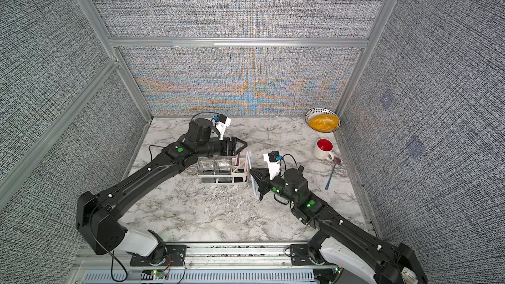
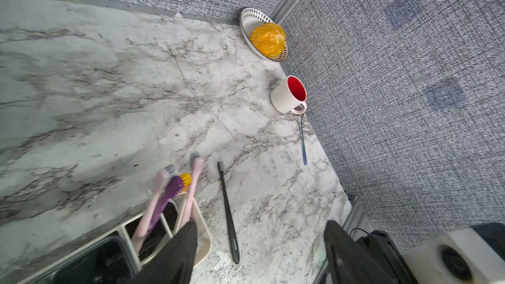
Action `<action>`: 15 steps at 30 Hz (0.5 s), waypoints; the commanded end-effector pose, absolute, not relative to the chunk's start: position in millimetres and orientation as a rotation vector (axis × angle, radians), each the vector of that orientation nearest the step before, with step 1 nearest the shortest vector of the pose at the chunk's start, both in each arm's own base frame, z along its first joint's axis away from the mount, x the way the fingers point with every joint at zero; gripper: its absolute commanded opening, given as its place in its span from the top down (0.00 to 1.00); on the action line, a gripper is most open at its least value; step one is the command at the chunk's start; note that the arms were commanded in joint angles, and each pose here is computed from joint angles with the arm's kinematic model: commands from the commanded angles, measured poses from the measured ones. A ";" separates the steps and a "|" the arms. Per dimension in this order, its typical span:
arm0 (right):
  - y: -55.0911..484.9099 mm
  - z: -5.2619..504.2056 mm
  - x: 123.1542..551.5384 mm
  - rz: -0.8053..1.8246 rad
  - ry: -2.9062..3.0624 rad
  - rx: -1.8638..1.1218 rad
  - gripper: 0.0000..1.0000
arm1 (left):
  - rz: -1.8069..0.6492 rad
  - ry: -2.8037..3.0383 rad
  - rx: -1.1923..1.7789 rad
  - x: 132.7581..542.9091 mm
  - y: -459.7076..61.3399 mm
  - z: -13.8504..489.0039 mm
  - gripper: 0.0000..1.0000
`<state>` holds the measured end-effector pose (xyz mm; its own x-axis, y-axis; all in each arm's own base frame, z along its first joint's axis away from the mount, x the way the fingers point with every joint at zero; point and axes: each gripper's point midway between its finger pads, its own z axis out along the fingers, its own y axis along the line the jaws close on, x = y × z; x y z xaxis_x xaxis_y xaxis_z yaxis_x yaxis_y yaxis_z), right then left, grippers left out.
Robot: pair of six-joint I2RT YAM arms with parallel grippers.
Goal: Place the toothbrush into the toothbrush holder
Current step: Place the toothbrush in the toothbrush holder.
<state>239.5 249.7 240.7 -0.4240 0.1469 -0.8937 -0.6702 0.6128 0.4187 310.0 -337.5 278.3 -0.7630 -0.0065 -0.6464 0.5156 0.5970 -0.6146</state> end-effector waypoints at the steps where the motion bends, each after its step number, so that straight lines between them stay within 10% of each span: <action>1: 255.4 254.5 239.6 1.011 1.738 -0.432 0.89 | -1.244 2.153 0.440 300.7 -352.6 292.6 0.25; 15: 257.6 262.2 247.5 0.998 1.713 -0.418 0.89 | -1.362 2.147 0.508 279.2 -375.4 286.5 0.38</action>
